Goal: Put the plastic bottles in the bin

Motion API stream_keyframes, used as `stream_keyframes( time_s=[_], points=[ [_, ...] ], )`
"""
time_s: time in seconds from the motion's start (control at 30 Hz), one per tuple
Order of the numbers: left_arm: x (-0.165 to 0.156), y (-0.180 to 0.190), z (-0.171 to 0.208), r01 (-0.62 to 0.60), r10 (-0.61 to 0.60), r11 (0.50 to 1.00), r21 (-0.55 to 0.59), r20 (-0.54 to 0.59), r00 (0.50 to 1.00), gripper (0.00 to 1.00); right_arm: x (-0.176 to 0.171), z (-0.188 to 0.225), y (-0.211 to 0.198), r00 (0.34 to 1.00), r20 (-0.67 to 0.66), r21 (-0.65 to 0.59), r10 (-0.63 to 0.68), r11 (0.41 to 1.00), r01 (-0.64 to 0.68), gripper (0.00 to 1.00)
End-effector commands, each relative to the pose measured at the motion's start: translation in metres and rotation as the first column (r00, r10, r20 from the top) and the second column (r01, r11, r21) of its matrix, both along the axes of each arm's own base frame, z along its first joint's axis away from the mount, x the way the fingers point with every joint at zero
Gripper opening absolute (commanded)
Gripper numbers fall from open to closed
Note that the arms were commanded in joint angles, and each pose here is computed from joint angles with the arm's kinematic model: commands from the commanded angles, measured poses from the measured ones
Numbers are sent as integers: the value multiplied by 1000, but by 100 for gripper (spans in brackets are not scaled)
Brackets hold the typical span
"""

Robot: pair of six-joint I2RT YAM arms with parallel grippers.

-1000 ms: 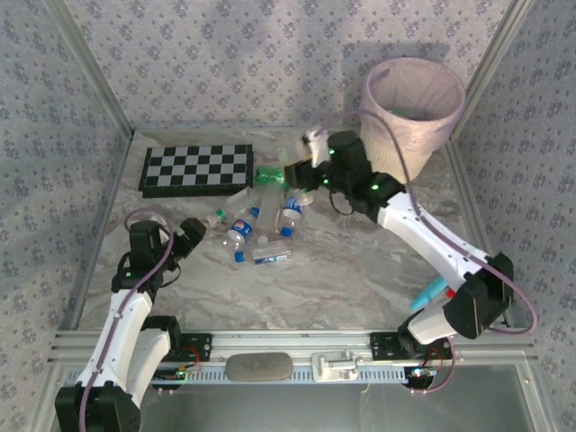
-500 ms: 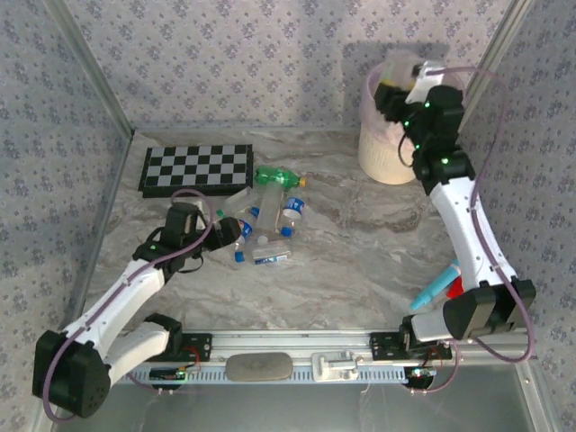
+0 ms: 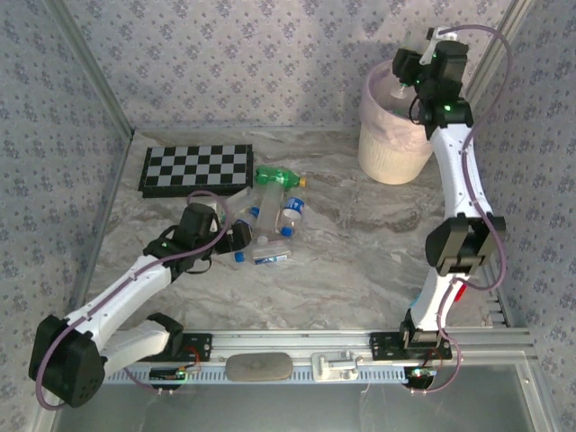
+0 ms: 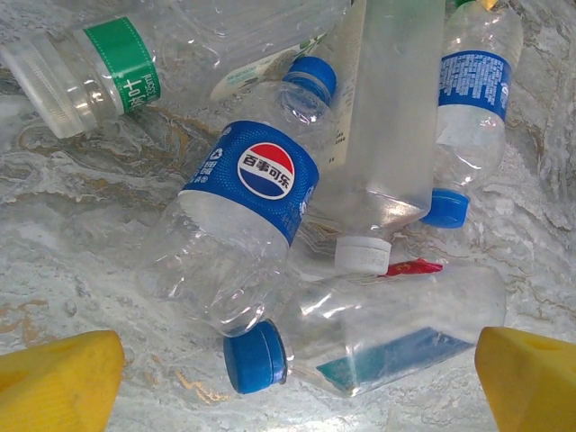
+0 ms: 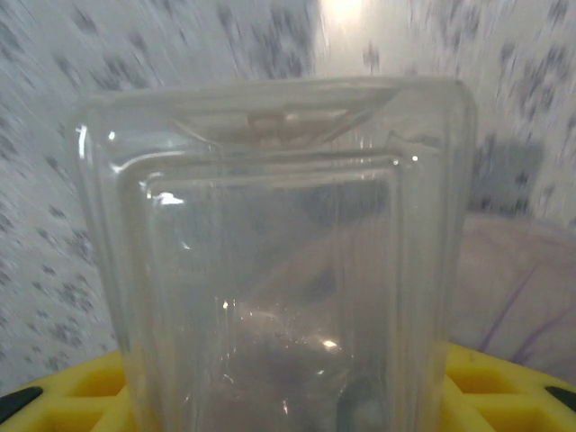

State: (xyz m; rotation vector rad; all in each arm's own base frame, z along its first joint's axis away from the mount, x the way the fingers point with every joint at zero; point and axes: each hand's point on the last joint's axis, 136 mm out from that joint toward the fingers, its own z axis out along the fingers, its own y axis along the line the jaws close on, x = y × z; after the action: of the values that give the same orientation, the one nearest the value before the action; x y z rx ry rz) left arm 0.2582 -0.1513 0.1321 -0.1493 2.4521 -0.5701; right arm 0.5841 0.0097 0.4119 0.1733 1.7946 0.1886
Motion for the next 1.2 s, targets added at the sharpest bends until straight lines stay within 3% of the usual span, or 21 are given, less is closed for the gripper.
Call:
stream_keyframes(
  time_s=[0.0,0.13,0.3,0.6,0.87,1.17],
  points=[
    [-5,5,5,-1,0,1000,20,23,1000,100,0,-40,-5,984,-175,21,3,1000,0,44],
    [-7,7,8,-1,0,1000,19,41,999,100,3,-82,-10,951,-310,29,-4,1000,13,45],
    [-7,7,12,-4,3,1000,16,54,999,100,4,-103,-15,932,-362,39,-14,999,30,51],
    [-6,3,15,10,-11,1000,18,54,998,100,-7,-48,-16,963,-269,33,-20,999,30,100],
    [4,-6,20,39,-41,999,31,68,997,100,-55,28,5,994,-107,35,38,999,-34,100],
    [23,-31,37,117,-123,992,48,123,985,100,-137,10,83,978,-40,51,205,978,-203,100]
  ],
)
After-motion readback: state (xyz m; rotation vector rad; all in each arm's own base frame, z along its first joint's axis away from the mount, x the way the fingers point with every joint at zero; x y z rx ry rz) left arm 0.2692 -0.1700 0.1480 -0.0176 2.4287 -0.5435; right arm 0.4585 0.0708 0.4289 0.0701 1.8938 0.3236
